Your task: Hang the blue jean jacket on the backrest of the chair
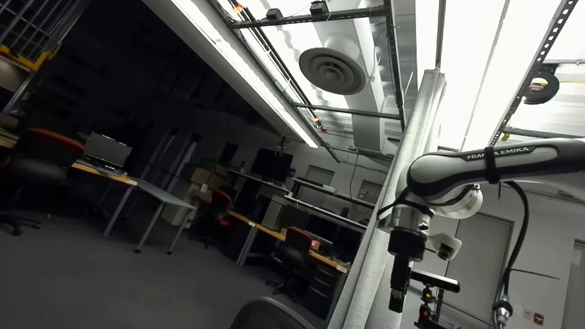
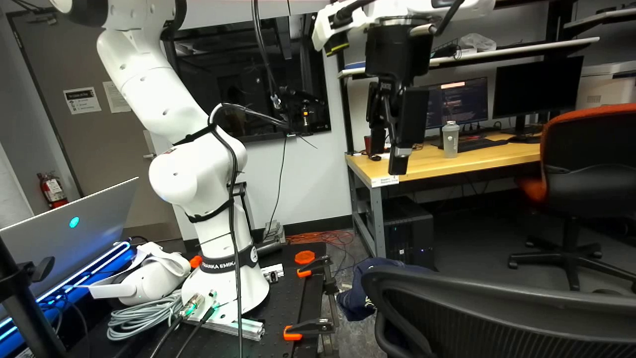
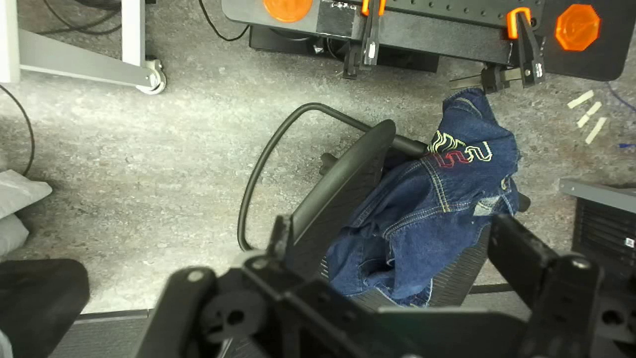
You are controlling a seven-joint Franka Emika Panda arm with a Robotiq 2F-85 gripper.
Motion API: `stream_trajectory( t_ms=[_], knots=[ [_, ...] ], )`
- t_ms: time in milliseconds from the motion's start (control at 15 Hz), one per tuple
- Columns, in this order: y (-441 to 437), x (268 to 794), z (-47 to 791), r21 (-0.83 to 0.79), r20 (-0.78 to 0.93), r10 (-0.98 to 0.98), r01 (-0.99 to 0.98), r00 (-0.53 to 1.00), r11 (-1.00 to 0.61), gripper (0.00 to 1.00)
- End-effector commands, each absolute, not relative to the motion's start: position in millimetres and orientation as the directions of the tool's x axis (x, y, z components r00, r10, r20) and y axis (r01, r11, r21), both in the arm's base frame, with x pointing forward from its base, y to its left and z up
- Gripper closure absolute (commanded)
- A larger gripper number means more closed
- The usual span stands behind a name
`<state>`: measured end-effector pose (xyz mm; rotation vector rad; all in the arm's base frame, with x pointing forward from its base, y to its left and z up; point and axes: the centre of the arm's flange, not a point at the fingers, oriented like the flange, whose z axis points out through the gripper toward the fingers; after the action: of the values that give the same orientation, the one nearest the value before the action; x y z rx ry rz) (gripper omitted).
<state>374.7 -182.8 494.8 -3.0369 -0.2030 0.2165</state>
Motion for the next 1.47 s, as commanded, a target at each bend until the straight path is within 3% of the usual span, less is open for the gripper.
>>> stream_trajectory(
  t_ms=[0, 533, 1400],
  knots=[
    [-183, 375, 495, -0.099, -0.135, 0.139, 0.126, 0.981, -0.987, 0.0],
    [-163, 382, 484, -0.086, -0.115, 0.208, 0.199, 0.971, -0.976, 0.0],
    [-50, 378, 392, -0.027, -0.075, 0.605, 0.605, 0.793, -0.796, 0.0]
  ],
)
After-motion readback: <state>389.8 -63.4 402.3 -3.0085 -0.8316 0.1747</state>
